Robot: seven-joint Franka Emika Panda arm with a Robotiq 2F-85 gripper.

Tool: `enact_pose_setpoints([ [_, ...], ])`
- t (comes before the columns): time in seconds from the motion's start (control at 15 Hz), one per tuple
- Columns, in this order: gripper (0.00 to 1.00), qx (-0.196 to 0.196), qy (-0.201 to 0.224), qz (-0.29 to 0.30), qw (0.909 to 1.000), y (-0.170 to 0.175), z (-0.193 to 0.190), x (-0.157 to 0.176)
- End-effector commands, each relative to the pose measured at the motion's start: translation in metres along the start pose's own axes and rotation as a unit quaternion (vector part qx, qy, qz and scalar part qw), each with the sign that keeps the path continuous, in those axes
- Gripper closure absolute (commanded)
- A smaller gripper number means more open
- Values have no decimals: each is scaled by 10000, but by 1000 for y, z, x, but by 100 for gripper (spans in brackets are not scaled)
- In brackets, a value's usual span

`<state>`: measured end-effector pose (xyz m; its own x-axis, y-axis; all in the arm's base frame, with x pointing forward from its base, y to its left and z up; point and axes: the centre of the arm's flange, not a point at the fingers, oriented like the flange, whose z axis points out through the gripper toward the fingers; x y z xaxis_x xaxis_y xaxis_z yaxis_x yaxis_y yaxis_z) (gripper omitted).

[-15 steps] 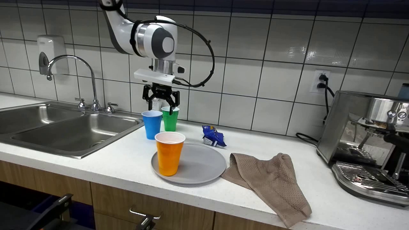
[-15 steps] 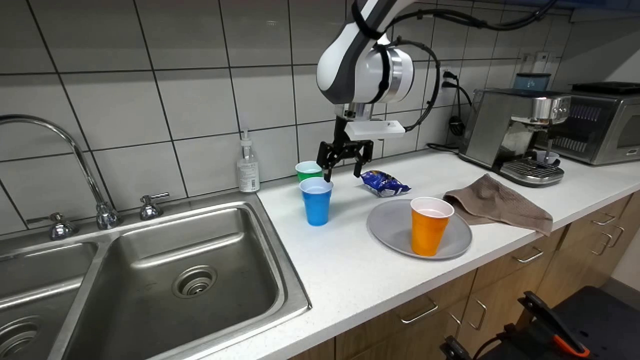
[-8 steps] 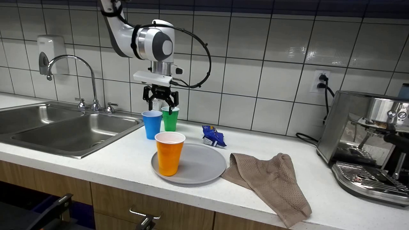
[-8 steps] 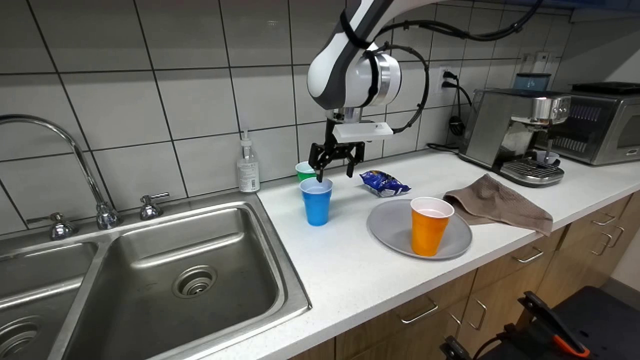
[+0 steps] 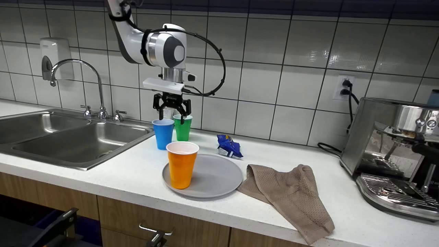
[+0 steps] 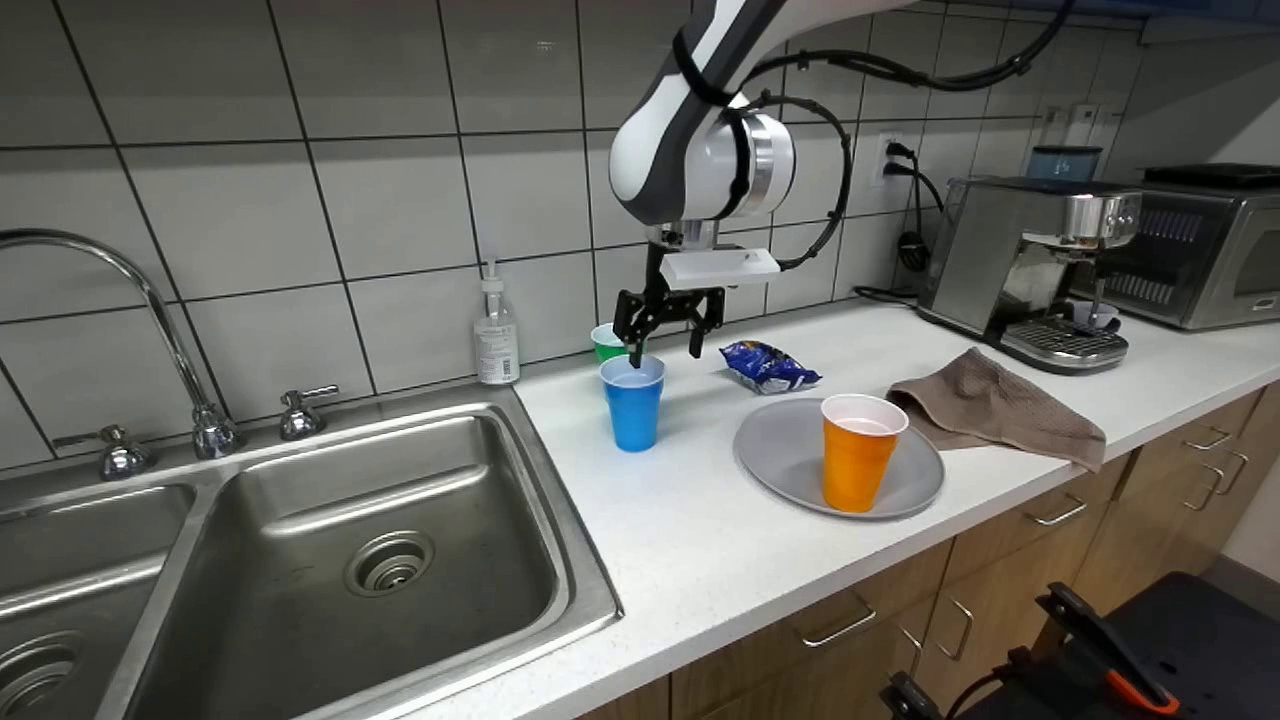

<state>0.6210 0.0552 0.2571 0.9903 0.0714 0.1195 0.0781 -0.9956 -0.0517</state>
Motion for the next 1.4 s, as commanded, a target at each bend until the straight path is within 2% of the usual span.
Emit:
enact_pose_setpoints([
  [0.0, 0, 0, 0, 0, 10000, 0, 0, 0],
  [1.27, 0, -243, -77, 294, 9992, -10, 23, -3],
  [1.33, 25, -238, -76, 323, 9992, -9, 23, -4],
])
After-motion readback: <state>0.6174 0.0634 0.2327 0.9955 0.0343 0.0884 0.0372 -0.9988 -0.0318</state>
